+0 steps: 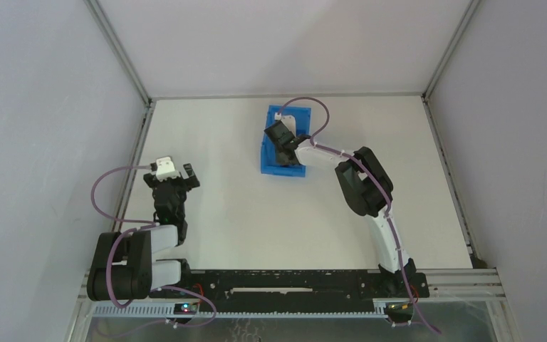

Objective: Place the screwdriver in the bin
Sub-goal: Place the screwdriver in the bin.

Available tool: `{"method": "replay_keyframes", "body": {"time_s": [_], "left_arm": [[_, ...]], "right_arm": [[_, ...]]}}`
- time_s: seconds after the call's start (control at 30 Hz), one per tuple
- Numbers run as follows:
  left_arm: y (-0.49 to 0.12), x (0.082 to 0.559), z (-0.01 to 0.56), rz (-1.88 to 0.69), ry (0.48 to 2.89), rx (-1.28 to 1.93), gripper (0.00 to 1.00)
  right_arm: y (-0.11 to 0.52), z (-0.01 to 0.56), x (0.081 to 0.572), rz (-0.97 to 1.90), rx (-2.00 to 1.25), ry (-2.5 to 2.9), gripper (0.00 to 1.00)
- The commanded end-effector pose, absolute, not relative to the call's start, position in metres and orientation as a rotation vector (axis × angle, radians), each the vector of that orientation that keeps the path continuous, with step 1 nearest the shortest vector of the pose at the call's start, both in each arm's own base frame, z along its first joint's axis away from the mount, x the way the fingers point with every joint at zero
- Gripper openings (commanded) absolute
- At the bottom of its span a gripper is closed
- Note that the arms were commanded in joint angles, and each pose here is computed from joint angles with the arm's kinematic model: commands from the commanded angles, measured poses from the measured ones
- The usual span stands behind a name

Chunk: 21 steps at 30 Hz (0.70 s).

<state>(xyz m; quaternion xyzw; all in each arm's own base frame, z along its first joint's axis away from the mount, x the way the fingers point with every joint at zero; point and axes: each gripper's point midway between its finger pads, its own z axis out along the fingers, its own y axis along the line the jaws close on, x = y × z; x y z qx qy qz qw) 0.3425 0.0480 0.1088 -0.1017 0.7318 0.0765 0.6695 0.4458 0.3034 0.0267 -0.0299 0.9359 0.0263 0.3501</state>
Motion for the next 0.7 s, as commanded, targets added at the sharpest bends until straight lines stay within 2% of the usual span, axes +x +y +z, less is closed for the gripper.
{"method": "replay_keyframes", "body": {"time_s": [0.0, 0.17, 0.27, 0.43, 0.67], "left_arm": [[0.053, 0.353, 0.135, 0.194, 1.573, -0.23, 1.0], [0.053, 0.353, 0.135, 0.193, 1.573, -0.229, 1.0], [0.053, 0.353, 0.135, 0.193, 1.573, -0.229, 1.0], [0.053, 0.353, 0.135, 0.194, 1.572, -0.229, 1.0], [0.053, 0.353, 0.135, 0.194, 1.573, -0.23, 1.0]], "right_arm": [[0.312, 0.045, 0.461, 0.129, -0.014, 2.375, 0.18], [0.308, 0.06, 0.46, 0.121, -0.002, 2.36, 0.46], [0.307, 0.074, 0.459, 0.116, -0.001, 2.335, 0.57], [0.305, 0.094, 0.456, 0.122, 0.001, 2.307, 0.63], [0.308, 0.143, 0.448, 0.14, -0.018, 2.229, 0.62]]}}
